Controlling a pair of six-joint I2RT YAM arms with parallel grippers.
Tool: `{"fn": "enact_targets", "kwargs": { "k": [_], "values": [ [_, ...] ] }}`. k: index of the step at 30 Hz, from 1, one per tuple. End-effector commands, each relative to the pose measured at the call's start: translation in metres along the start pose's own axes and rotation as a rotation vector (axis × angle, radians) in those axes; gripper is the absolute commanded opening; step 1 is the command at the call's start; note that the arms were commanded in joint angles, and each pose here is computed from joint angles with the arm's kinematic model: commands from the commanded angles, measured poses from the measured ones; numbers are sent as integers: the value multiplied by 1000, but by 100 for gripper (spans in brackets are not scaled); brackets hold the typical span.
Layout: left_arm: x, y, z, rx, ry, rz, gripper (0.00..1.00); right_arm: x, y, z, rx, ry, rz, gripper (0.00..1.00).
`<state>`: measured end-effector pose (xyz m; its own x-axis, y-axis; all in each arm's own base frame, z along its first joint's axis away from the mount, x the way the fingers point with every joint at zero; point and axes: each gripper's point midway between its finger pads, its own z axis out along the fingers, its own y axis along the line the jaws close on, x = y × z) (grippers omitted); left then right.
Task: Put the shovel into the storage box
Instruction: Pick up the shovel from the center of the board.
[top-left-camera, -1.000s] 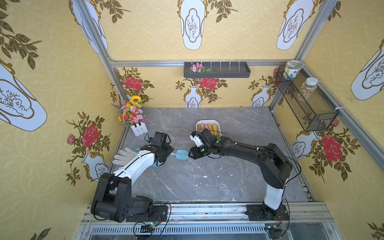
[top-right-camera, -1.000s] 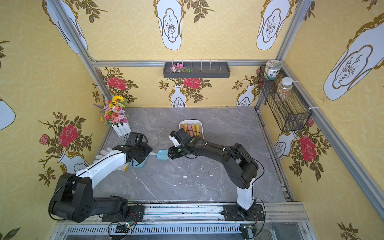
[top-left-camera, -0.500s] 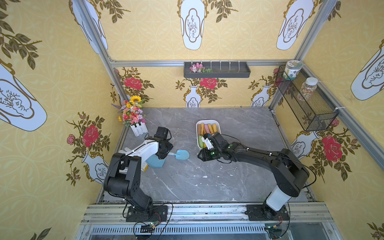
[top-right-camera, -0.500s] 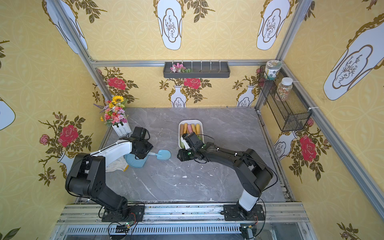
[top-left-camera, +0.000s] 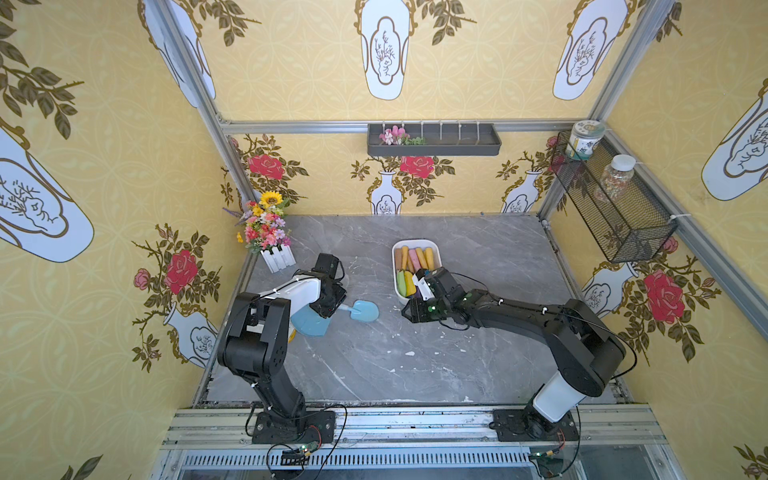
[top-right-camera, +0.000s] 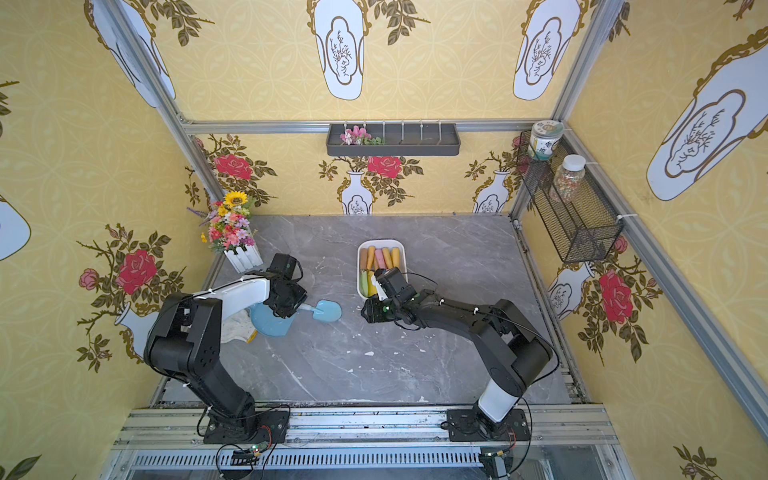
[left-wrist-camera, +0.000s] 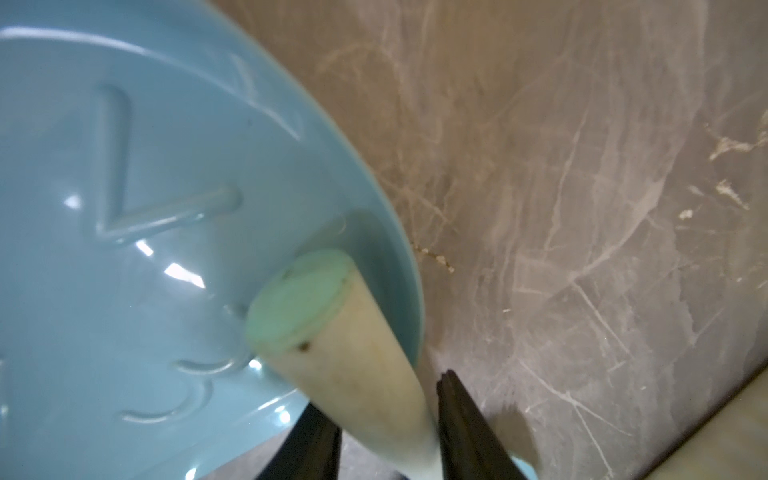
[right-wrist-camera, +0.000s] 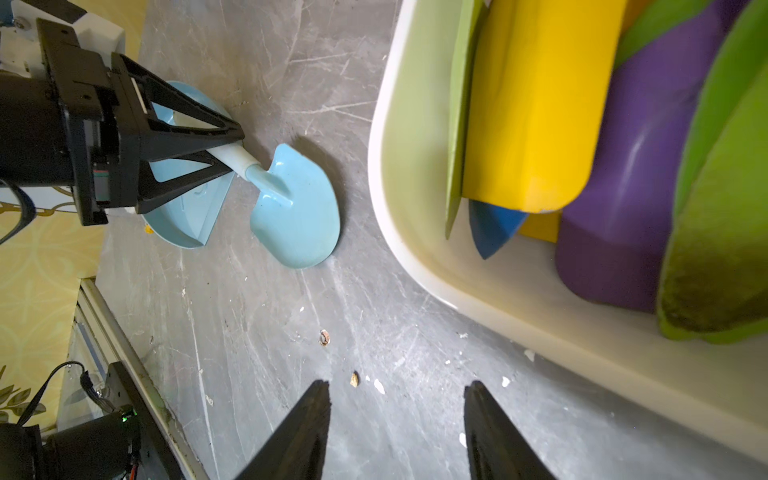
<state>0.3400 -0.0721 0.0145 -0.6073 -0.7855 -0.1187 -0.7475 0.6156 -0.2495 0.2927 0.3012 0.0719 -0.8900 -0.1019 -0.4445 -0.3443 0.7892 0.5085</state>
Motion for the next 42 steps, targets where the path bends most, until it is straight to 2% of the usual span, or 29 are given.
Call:
{"fn": "enact_targets", "kwargs": {
  "k": [1, 12, 17, 21, 28, 32, 36, 42],
  "values": [
    [8, 9, 6, -30, 43, 15, 34, -11, 2, -3, -22, -47, 17, 56],
    [1, -13, -21, 67, 14, 33, 10, -12, 1, -5, -17, -52, 22, 56],
    [0, -34, -47, 173, 5, 67, 1, -17, 2, -17, -6, -71, 14, 56],
    [0, -54, -74, 289, -16, 107, 0, -23, 2, -32, -1, -93, 13, 56],
    [12, -108, -130, 612, -35, 255, 0, -40, 4, -68, -34, -160, 36, 56],
    [29, -139, -163, 840, -15, 351, 0, -50, 8, -89, -91, -195, 56, 56],
    [56, -161, -199, 1084, 67, 449, 0, -59, 16, -107, -183, -224, 70, 56],
    [96, -173, -232, 1281, 117, 607, 0, -69, 33, -129, -370, -255, 90, 59]
  ]
}}
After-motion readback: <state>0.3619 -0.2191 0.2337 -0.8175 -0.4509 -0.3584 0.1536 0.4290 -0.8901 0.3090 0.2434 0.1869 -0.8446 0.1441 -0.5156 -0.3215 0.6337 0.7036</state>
